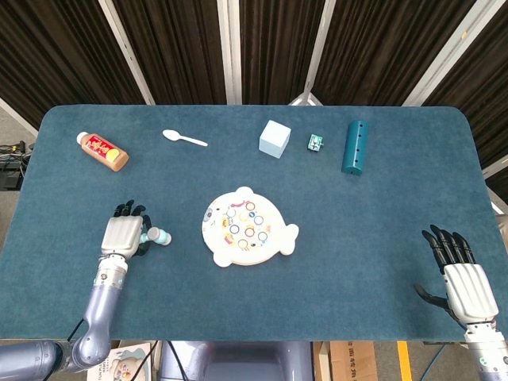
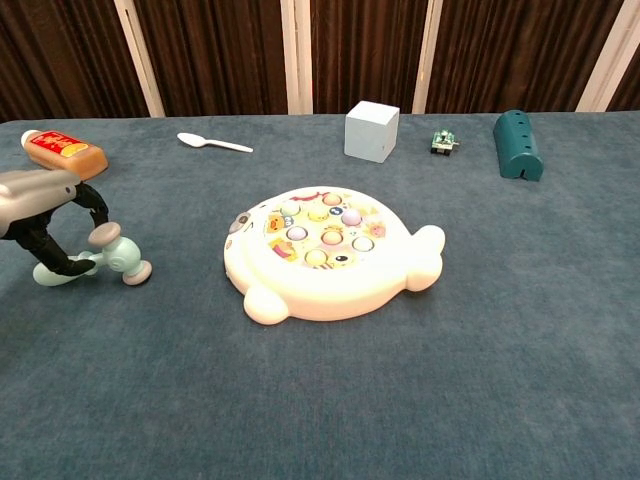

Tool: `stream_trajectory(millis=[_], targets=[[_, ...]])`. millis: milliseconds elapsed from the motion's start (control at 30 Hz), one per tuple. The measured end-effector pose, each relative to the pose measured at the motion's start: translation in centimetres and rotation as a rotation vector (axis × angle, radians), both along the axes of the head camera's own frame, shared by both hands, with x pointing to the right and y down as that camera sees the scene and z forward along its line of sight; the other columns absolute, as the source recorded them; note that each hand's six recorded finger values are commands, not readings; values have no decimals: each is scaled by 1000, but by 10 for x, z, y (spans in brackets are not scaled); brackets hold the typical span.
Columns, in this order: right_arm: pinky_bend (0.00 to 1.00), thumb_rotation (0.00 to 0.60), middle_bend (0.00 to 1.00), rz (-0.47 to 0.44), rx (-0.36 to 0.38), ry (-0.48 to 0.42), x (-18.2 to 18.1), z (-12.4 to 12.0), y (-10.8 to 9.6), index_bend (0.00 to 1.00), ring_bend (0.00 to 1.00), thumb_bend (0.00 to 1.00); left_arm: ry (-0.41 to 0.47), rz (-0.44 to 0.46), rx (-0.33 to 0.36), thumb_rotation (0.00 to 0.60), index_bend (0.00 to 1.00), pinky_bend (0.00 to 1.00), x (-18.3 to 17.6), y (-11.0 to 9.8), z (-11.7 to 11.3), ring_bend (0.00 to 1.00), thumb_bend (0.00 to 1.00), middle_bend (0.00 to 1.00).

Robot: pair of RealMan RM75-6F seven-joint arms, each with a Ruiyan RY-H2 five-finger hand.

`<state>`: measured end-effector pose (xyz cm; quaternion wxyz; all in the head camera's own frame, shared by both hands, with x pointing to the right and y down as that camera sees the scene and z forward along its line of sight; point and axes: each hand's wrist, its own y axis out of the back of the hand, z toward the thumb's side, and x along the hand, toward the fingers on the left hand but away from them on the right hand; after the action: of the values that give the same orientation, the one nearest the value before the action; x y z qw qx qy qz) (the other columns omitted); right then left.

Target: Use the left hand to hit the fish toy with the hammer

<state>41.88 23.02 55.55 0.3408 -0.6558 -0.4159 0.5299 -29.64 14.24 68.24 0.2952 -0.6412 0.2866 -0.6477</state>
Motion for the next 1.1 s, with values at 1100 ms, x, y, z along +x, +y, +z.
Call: stream_trajectory(millis=[1100], targets=[[27, 600, 0, 7, 5, -4, 2, -1, -1, 0, 0, 212, 23, -6, 11, 600, 594, 182, 9, 2, 7, 84, 594, 273]])
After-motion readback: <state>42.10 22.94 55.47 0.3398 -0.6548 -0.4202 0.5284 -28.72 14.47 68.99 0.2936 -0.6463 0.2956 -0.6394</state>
